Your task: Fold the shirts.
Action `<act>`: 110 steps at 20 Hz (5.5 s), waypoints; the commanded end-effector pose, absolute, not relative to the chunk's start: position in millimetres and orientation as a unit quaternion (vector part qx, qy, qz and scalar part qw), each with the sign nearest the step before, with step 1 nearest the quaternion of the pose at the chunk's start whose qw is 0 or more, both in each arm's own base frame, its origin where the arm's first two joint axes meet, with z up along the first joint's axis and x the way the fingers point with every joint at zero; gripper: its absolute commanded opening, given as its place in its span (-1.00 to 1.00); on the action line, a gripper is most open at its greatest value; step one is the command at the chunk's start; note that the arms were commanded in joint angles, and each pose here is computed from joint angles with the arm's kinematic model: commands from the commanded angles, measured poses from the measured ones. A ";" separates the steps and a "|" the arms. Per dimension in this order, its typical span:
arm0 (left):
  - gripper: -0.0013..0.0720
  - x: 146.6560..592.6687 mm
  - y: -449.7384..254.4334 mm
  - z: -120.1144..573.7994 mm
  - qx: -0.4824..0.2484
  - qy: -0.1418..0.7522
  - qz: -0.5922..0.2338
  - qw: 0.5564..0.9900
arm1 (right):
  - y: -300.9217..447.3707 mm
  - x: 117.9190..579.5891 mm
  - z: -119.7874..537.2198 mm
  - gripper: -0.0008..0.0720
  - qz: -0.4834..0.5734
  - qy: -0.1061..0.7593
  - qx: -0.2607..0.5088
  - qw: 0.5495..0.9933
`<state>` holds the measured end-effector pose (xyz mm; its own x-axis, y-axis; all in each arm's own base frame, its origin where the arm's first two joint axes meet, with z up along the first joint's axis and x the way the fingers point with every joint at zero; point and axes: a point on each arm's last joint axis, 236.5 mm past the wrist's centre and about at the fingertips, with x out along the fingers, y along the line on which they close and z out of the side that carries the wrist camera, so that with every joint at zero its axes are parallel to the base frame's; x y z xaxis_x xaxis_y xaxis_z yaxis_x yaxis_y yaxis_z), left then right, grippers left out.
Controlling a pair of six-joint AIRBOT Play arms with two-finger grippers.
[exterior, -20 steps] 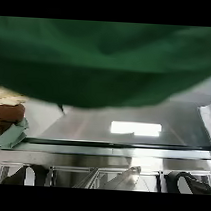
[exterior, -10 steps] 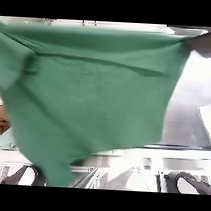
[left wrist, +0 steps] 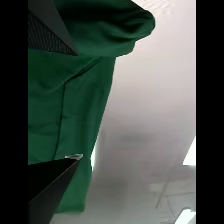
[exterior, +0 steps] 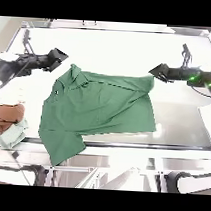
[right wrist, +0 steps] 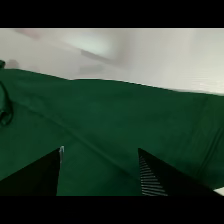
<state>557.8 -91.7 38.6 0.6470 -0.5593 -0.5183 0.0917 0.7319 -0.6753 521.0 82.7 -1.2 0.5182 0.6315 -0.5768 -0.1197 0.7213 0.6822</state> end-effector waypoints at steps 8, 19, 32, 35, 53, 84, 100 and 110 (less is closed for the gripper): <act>0.97 474.6 -12.8 70.3 -0.263 0.530 -0.197 0.782 | 23.4 424.9 5.3 0.14 0.283 0.523 0.359 0.719; 0.97 199.0 -1.5 -68.2 -0.249 0.722 -0.045 0.644 | 75.0 284.5 -95.4 0.01 0.272 0.641 0.438 0.568; 0.92 233.0 31.5 -108.8 -0.367 0.666 -0.043 0.648 | 77.9 292.0 -90.4 0.02 0.281 0.625 0.446 0.576; 0.92 254.3 16.9 -121.7 -0.350 0.663 -0.073 0.657 | 77.6 291.9 -90.2 0.02 0.285 0.624 0.443 0.578; -0.92 256.2 15.3 -113.9 -0.425 0.665 -0.127 0.601 | 2.2 311.7 -108.2 0.01 0.188 0.585 0.454 0.645; -0.90 222.0 -27.5 388.4 -0.429 -0.106 -0.572 0.691 | 149.1 280.5 312.9 -0.94 0.560 0.156 0.325 0.746; -0.92 302.1 -97.7 376.3 -0.305 0.152 -0.523 0.781 | 35.6 317.8 359.3 -0.94 0.238 0.097 0.213 0.943; -0.92 478.9 -94.2 38.3 -0.406 0.406 -0.344 0.743 | 67.3 463.9 16.2 -0.94 0.214 0.355 0.330 0.848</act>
